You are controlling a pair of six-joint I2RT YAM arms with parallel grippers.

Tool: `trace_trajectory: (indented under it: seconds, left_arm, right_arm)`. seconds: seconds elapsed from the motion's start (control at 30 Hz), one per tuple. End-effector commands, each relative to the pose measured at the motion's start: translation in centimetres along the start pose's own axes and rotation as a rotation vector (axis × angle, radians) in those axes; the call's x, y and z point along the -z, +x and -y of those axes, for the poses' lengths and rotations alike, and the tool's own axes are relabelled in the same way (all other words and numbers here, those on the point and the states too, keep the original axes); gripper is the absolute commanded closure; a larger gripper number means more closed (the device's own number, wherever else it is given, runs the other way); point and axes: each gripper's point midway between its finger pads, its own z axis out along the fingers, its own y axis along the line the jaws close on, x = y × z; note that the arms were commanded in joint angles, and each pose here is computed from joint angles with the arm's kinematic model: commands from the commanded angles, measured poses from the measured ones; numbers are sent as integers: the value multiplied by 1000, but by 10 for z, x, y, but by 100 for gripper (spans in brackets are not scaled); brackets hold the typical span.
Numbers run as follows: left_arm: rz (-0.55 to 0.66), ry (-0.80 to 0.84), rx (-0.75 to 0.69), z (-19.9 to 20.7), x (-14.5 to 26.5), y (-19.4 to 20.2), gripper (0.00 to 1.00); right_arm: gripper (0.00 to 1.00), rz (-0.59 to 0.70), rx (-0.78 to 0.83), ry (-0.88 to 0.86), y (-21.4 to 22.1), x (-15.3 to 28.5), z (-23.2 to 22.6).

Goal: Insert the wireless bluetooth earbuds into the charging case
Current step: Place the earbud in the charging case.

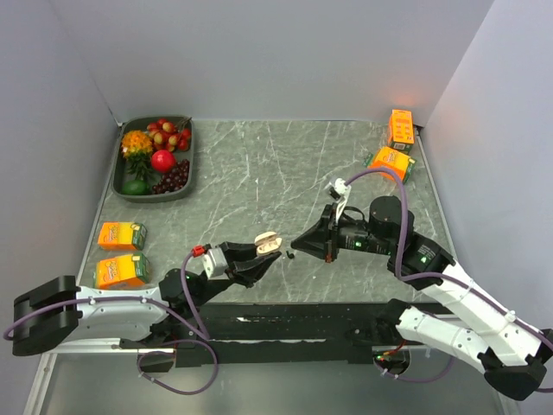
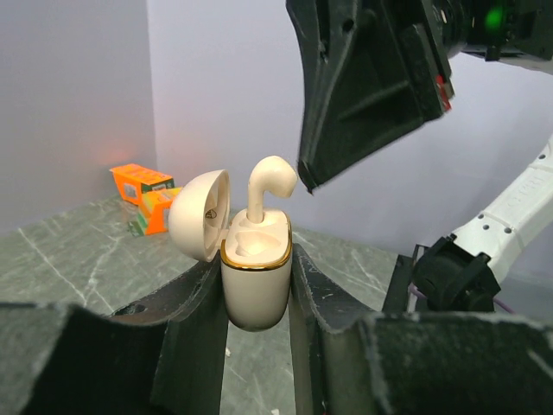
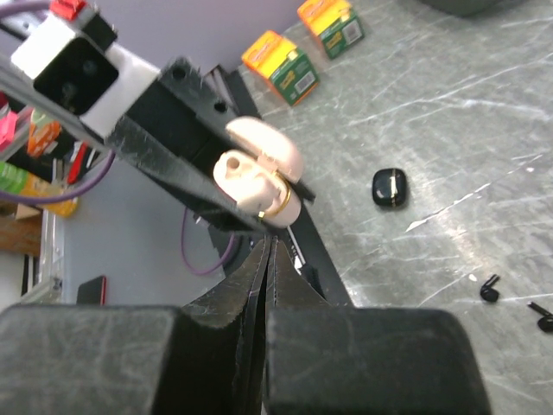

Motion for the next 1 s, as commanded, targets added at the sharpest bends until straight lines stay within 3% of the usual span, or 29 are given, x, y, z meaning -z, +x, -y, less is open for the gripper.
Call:
trace_trajectory:
  seconds: [0.0,0.97]
  left_arm:
    - [204,-34,-1,-7,0,-54,99]
    - [185,16,5,3,-3,-48,99]
  right_arm:
    - [100,6,44,-41,-11,-1,-16]
    - [100,2,84,-112,-29,-25,-34]
